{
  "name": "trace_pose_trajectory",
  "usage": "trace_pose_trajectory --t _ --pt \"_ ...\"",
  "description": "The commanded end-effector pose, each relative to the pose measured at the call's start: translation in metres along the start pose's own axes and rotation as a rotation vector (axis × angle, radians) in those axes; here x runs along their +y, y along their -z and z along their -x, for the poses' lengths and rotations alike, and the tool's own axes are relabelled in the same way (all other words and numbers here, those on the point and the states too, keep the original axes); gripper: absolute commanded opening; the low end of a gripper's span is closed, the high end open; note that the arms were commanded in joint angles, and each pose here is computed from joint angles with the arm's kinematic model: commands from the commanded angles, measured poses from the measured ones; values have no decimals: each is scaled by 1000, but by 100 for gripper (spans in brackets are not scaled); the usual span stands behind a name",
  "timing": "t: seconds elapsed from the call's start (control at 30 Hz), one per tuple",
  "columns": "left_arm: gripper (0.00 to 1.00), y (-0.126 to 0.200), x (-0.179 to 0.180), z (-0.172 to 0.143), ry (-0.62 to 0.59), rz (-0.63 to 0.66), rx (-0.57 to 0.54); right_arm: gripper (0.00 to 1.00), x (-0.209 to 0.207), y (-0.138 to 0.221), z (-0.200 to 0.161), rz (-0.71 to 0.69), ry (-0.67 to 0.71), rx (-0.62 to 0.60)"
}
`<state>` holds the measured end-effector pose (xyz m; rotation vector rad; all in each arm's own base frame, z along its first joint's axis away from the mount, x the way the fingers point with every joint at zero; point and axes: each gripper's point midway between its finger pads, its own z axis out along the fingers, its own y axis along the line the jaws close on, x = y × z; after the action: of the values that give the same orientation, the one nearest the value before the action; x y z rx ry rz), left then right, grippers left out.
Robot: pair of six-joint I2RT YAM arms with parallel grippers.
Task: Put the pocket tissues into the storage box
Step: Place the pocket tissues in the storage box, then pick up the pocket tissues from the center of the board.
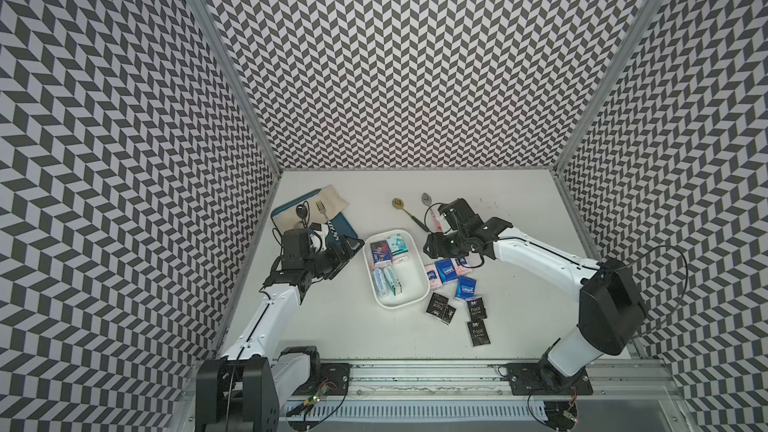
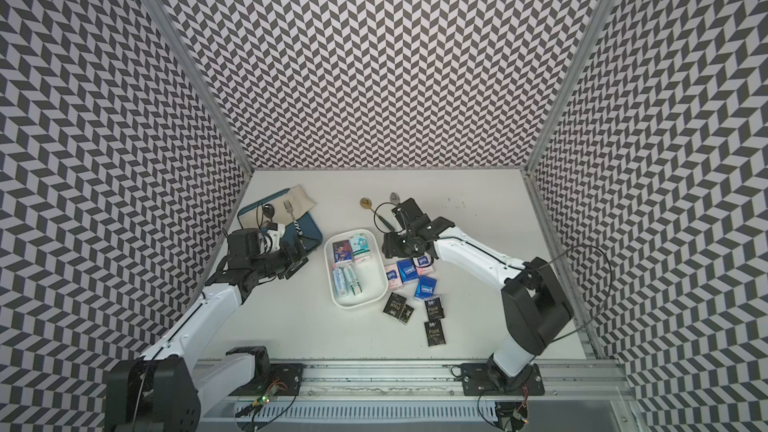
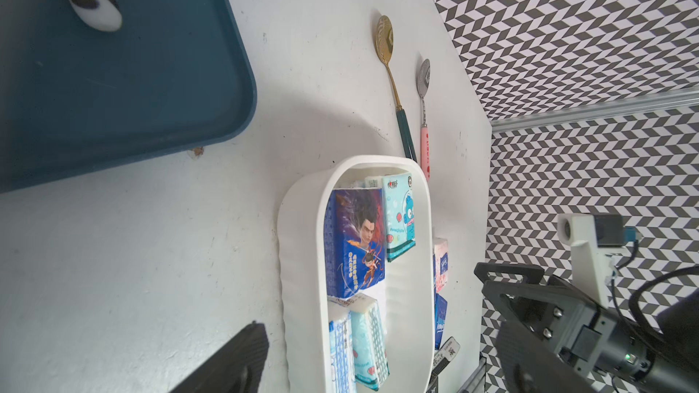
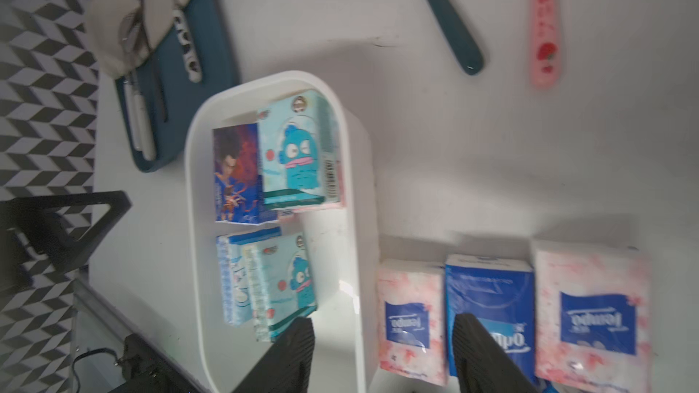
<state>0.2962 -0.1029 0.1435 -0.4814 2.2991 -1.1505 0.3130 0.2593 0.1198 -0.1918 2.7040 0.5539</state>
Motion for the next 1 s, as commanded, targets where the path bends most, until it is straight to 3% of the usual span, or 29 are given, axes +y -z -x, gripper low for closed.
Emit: trace_pose_trajectory --t 0.0,0.27,0.57,0.97 --pt "100 0 1 1 -26 19 6 68 -42 9 -1 -156 51 -17" --pt "100 -1 9 -5 -27 44 20 71 -93 -8 -7 -335 99 33" --pt "100 0 10 -5 -28 52 20 72 -105 -31 -14 -349 146 77" --pt "100 0 11 -5 -23 57 18 71 -103 -58 -32 -262 134 132"
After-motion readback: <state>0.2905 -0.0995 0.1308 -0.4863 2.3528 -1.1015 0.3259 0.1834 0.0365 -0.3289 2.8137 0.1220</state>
